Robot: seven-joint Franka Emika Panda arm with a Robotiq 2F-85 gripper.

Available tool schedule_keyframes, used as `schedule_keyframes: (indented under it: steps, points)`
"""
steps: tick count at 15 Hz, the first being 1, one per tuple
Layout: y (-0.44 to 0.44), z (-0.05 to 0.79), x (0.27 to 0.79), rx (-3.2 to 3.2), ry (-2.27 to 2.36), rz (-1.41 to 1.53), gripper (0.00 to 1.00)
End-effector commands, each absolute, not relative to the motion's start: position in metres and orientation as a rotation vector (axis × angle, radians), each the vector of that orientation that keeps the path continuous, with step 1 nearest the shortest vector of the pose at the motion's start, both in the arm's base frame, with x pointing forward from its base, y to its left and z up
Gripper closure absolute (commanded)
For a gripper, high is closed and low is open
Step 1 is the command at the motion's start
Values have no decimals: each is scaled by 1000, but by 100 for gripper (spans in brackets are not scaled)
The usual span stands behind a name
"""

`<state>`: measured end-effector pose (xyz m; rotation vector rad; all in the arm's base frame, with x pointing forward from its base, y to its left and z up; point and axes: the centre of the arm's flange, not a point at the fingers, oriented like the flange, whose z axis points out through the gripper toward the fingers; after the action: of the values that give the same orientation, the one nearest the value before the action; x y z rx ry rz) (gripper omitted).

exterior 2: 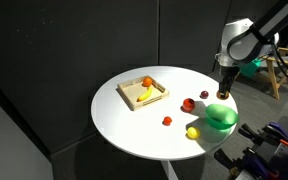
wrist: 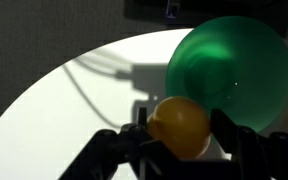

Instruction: Pick up the yellow object to the right of the green bowl and put it in the green bowl

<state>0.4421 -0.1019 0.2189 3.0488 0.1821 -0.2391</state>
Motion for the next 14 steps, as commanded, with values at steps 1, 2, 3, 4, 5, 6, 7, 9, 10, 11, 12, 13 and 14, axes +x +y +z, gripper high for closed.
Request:
schedule_keyframes:
  steps: [1,2,3,4,5,6,7,9,10,11,12,13,14]
  points:
    - [-91,228,424,3017,218,-221,60]
    - [-89,227,422,3014,233,-223,60]
    - [-87,227,419,3011,248,-224,60]
    - [-83,226,417,3010,262,-223,60]
    - [-80,225,415,3008,274,-223,60]
    - [-77,225,413,3007,288,-221,60]
    - [-74,224,411,3004,301,-223,60]
    - [-68,222,408,3003,323,-224,60]
    - [-66,220,407,3003,331,-226,60]
    - [-64,218,406,3005,339,-226,60]
    - [-62,217,405,3007,346,-229,60]
    - [-61,215,404,3011,354,-225,60]
    - [-60,214,403,3013,359,-220,60]
